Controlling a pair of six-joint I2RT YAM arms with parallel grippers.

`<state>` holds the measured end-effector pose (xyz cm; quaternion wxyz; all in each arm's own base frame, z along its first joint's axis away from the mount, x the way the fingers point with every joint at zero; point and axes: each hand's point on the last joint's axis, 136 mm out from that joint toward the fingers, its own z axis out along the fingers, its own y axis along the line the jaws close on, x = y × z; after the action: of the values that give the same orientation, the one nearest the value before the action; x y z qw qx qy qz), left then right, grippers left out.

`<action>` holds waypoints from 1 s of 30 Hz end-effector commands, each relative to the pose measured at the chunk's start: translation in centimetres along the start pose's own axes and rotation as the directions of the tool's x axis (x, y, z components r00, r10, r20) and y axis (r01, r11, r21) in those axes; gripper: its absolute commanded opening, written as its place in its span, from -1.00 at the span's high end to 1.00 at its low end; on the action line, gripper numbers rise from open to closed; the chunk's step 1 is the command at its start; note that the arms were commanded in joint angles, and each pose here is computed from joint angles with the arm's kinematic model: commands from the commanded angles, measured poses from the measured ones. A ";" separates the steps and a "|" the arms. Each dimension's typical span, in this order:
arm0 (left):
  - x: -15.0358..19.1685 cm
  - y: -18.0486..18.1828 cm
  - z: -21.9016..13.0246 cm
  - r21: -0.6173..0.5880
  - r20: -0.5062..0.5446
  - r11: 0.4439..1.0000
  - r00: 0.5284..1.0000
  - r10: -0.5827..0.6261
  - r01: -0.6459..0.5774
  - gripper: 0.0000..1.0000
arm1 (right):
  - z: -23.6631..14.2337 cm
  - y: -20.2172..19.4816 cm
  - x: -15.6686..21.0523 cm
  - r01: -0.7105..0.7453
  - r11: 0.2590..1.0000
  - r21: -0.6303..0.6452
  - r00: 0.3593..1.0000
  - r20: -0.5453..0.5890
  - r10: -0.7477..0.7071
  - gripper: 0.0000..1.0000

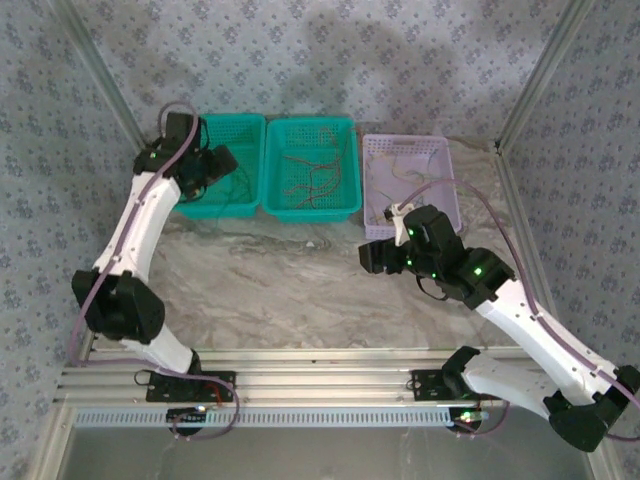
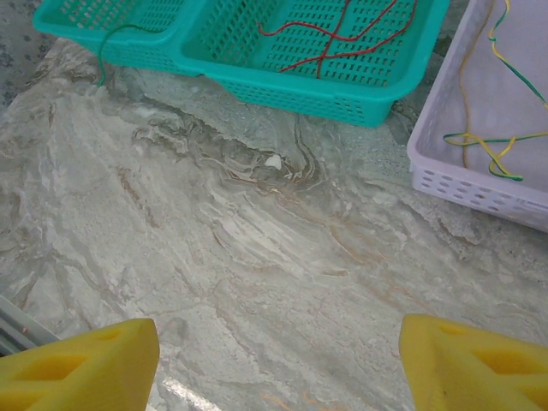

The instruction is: Untangle the cables

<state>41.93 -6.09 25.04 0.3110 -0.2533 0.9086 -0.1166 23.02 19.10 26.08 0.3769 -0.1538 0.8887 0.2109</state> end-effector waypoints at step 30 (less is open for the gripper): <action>7.6 8.7 11.8 -0.144 0.171 0.985 0.978 0.117 -0.093 -0.72 | 1.5 1.8 -0.3 0.029 0.998 -0.048 0.999 0.015 -0.028 -0.53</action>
<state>39.42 -4.19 8.72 0.3530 -0.2364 0.9051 -0.0159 23.35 21.03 25.33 0.3753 -0.1710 0.8836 0.2217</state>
